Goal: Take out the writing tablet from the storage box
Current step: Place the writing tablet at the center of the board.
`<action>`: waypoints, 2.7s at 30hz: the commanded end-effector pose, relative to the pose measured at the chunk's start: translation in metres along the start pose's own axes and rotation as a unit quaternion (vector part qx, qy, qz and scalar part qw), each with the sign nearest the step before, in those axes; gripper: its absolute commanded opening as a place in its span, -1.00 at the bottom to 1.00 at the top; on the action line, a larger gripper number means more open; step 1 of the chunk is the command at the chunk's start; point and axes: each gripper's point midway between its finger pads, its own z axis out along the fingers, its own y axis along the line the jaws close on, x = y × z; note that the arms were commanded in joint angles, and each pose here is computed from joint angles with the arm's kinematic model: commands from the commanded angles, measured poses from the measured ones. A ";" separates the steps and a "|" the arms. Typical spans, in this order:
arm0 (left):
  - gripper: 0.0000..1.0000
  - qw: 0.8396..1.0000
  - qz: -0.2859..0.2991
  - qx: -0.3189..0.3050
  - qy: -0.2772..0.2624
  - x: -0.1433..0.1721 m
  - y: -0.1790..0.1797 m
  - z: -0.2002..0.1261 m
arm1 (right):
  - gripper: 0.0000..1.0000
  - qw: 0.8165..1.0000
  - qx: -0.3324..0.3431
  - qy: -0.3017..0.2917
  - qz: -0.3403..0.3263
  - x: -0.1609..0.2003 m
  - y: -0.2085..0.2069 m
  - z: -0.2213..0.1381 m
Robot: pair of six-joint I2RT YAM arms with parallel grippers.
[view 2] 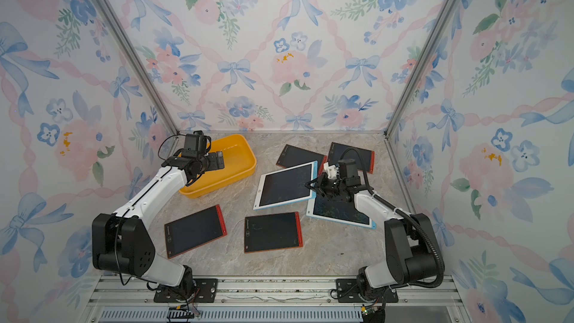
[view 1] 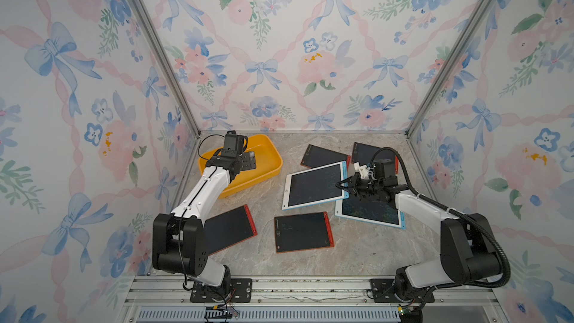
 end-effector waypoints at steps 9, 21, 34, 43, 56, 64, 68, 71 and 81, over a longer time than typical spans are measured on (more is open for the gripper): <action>0.95 0.998 -0.044 0.000 0.051 0.068 0.017 -0.026 | -0.94 1.000 0.027 0.002 -0.009 -0.002 -0.023 0.036; 0.95 0.994 -0.059 -0.019 0.087 0.091 0.020 -0.008 | -0.92 0.999 0.049 0.013 -0.018 0.011 -0.041 0.065; 0.96 0.994 -0.039 -0.037 0.093 0.085 0.022 0.005 | -0.72 0.997 0.077 0.023 -0.017 0.019 -0.058 0.068; 0.96 0.994 -0.042 -0.025 0.096 0.083 0.016 0.007 | -0.54 0.994 0.107 0.030 -0.020 0.027 -0.074 0.058; 0.96 0.994 -0.036 -0.018 0.105 0.091 0.009 0.009 | -0.20 0.989 0.137 0.051 -0.032 0.033 -0.084 0.053; 0.96 0.994 -0.031 -0.016 0.108 0.092 0.004 0.011 | -0.02 0.983 0.168 0.059 -0.045 0.037 -0.090 0.054; 0.96 0.993 -0.031 -0.016 0.111 0.094 0.003 0.012 | 0.02 0.978 0.192 0.065 -0.057 0.040 -0.092 0.056; 0.96 0.993 -0.030 -0.017 0.112 0.095 0.003 0.013 | 0.05 0.976 0.198 0.071 -0.060 0.043 -0.092 0.059; 0.96 0.993 -0.028 -0.016 0.115 0.098 0.002 0.013 | 0.06 0.967 0.236 0.076 -0.062 0.047 -0.105 0.056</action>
